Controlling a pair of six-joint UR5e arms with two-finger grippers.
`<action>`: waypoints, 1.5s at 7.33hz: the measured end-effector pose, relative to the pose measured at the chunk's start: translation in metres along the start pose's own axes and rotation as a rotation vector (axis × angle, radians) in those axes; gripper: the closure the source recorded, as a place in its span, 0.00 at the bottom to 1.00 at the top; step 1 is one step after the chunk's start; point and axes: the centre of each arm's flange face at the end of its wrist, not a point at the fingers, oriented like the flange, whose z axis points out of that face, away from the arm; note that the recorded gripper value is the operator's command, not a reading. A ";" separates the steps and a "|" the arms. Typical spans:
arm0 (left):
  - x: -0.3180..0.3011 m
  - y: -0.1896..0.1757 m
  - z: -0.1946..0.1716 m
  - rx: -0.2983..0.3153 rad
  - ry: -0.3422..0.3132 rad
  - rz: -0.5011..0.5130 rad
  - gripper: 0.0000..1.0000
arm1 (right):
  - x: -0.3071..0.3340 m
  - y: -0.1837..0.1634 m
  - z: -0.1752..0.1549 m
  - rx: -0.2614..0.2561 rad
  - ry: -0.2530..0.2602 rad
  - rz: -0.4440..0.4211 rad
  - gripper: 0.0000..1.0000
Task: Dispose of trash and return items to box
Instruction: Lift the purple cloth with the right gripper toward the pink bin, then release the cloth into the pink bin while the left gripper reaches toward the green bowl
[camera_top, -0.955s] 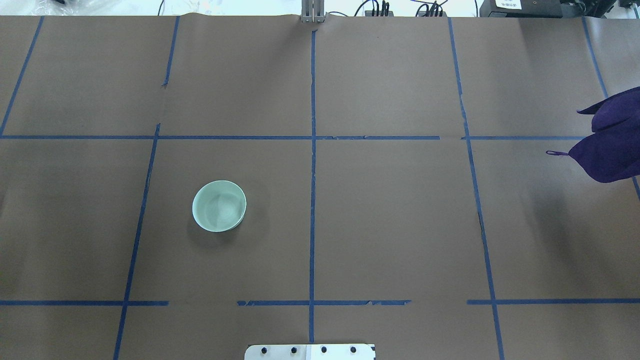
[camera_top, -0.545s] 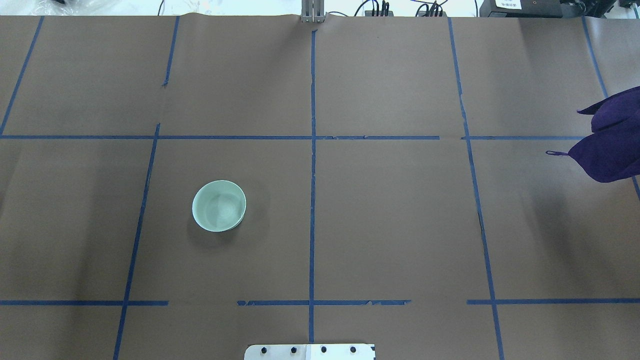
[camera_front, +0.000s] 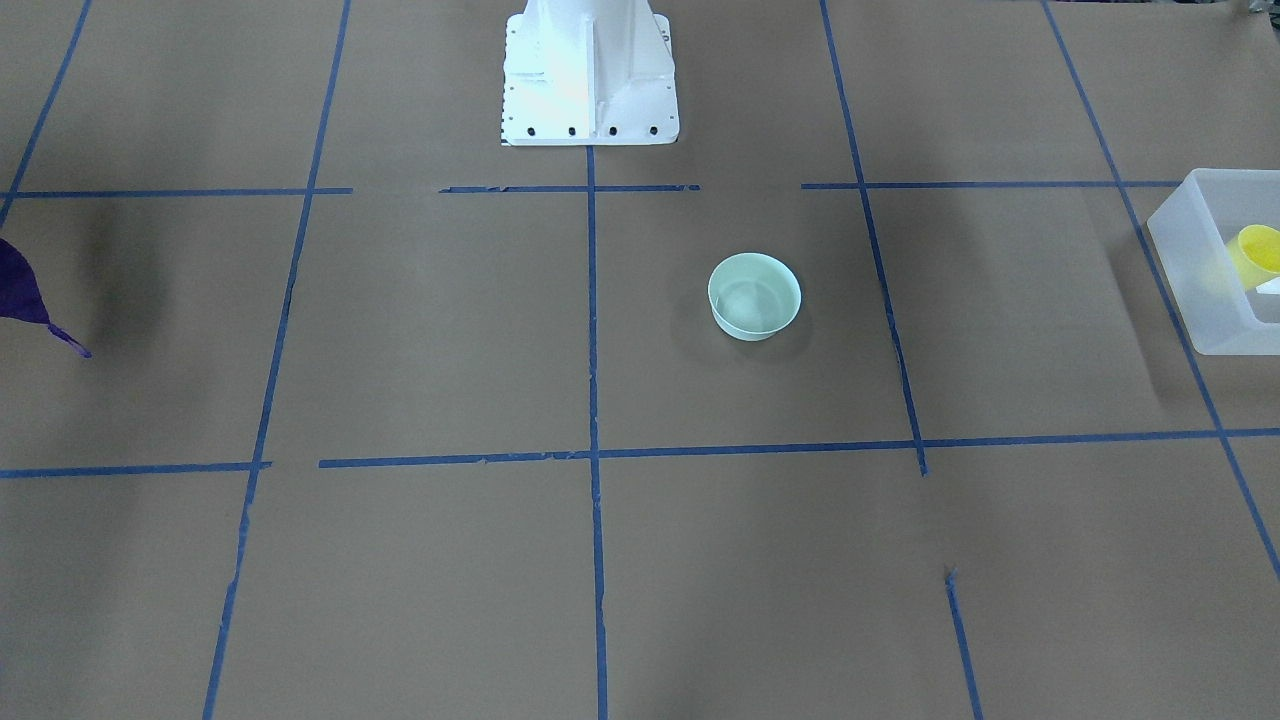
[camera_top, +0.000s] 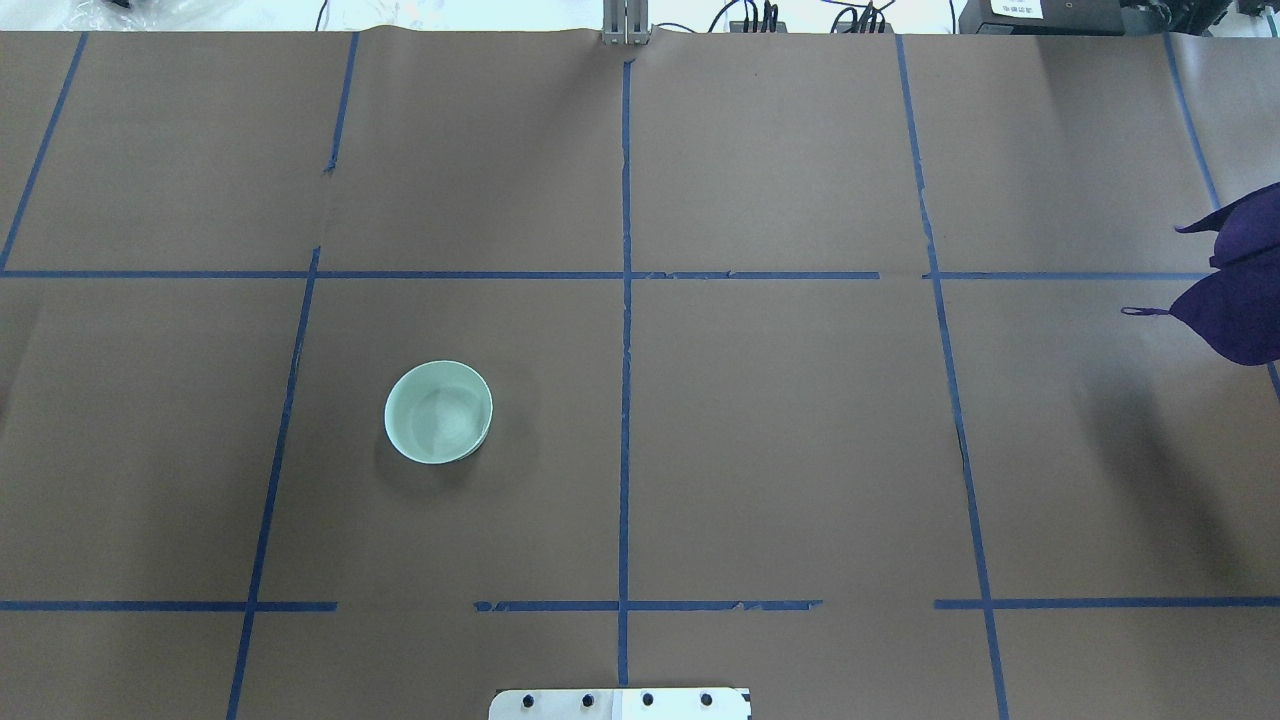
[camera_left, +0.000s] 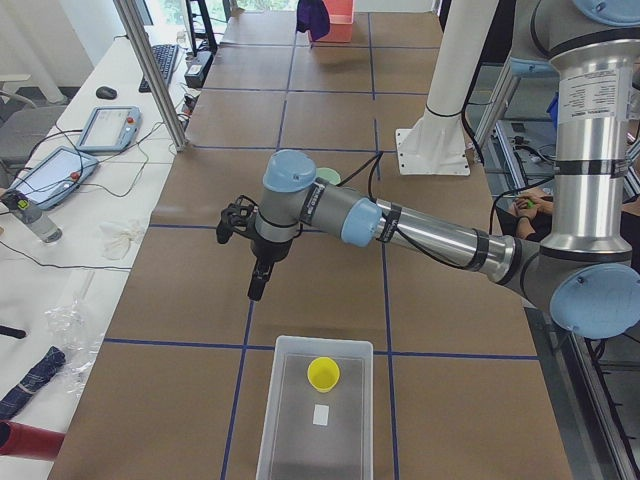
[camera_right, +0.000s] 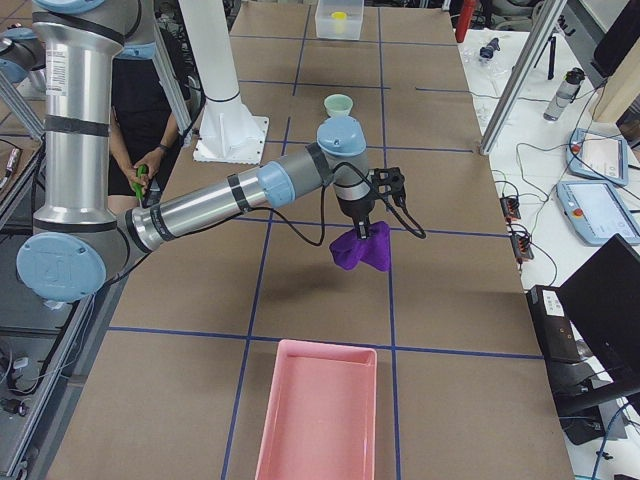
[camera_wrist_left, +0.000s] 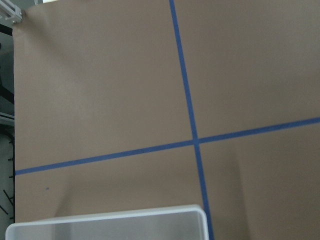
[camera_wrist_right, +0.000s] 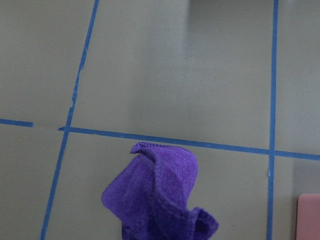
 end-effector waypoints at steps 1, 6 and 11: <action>0.048 -0.012 0.008 -0.014 0.051 -0.041 0.00 | 0.025 0.002 -0.004 -0.016 0.052 -0.047 1.00; 0.217 -0.013 0.038 -0.095 0.224 -0.201 0.00 | 0.199 0.037 -0.005 -0.168 0.212 -0.212 1.00; 0.285 0.014 0.063 -0.155 0.306 -0.246 0.00 | 0.294 0.081 0.065 -0.223 0.172 -0.162 0.00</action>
